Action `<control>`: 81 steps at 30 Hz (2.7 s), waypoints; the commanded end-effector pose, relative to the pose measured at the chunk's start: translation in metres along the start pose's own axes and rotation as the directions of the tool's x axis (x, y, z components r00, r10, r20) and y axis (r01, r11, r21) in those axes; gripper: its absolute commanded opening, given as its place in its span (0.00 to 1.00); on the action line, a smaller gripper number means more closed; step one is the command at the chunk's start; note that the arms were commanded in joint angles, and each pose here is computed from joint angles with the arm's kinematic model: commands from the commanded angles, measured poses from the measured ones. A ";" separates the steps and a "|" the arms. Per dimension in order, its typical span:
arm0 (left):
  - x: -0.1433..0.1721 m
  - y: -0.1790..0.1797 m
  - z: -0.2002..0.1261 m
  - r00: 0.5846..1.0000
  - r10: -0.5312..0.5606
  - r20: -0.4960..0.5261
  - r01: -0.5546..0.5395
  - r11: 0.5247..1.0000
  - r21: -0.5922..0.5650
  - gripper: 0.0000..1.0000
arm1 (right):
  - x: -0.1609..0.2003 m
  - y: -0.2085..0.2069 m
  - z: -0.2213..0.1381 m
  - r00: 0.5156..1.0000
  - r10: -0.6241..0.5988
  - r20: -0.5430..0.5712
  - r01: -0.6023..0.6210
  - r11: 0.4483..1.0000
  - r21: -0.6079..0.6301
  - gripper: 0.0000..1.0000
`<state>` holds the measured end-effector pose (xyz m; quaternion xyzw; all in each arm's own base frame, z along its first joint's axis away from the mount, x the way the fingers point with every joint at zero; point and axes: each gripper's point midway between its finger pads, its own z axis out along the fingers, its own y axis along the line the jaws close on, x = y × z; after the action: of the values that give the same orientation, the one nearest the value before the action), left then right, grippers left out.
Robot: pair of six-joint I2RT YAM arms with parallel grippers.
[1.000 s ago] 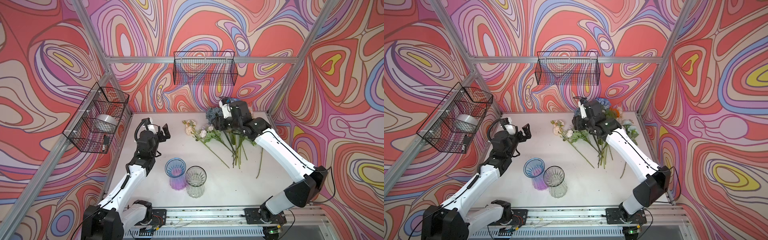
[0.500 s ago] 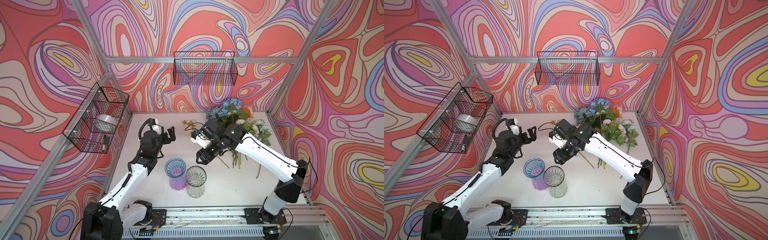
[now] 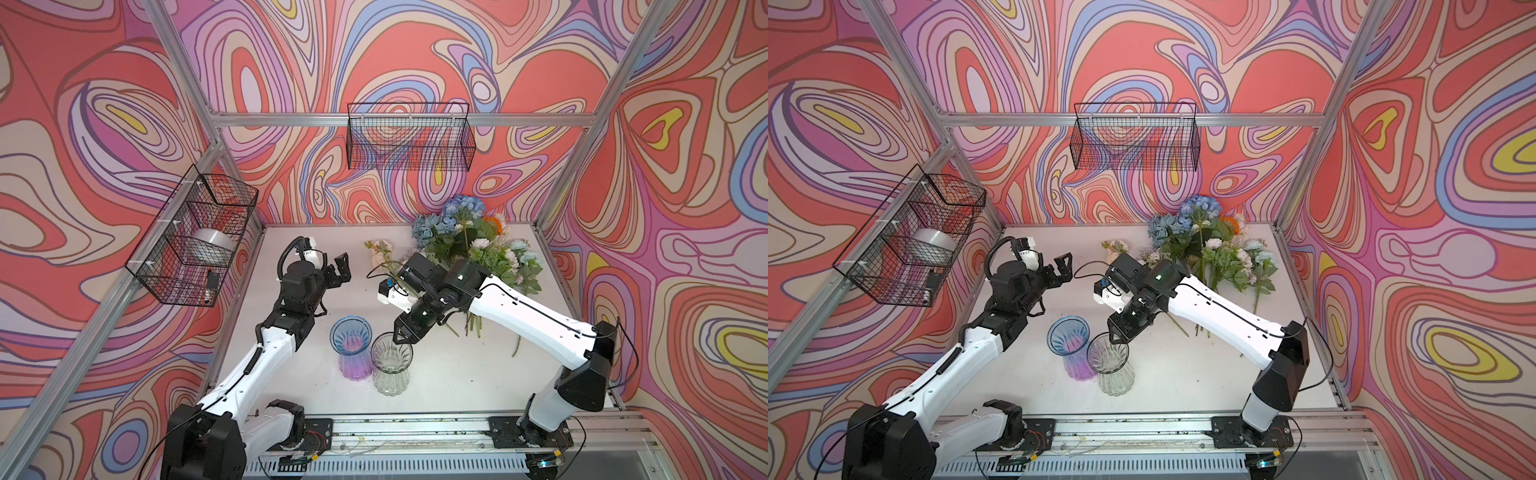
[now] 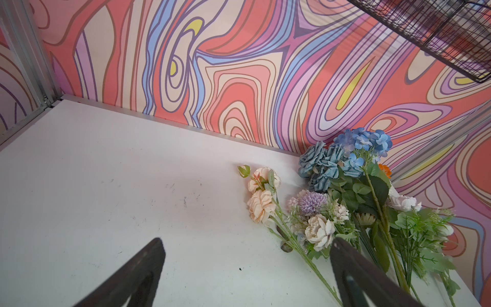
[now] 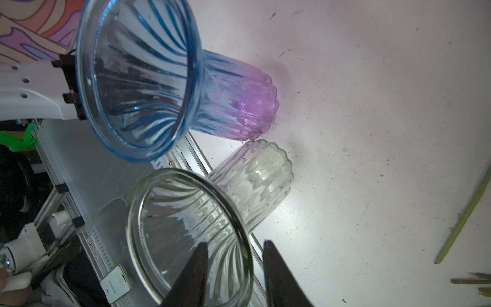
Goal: Arrange flowers in a vase
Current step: Move the vase to the center of the table.
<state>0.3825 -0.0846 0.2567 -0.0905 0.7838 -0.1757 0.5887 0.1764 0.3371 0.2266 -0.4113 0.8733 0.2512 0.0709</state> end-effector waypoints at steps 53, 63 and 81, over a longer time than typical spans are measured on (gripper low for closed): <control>-0.028 0.027 -0.040 0.989 0.032 0.145 -0.009 0.988 -0.156 1.00 | -0.171 -0.197 0.025 0.963 0.076 0.257 -0.160 0.931 0.327 0.00; -0.031 0.006 -0.056 0.993 -0.096 0.068 0.100 0.993 -0.057 1.00 | -0.203 -0.170 -0.011 0.911 0.031 0.411 -0.137 0.963 0.233 0.50; 0.084 -0.016 -0.175 0.761 -0.057 -0.646 0.099 0.995 0.029 0.83 | -0.161 -0.181 -0.038 0.860 0.062 0.507 -0.252 0.915 0.316 0.98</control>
<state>0.2259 -0.0873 0.2655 -0.0589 0.8964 -0.2218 0.3792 0.4178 0.3400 0.2537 -0.2579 0.8818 0.1962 0.3427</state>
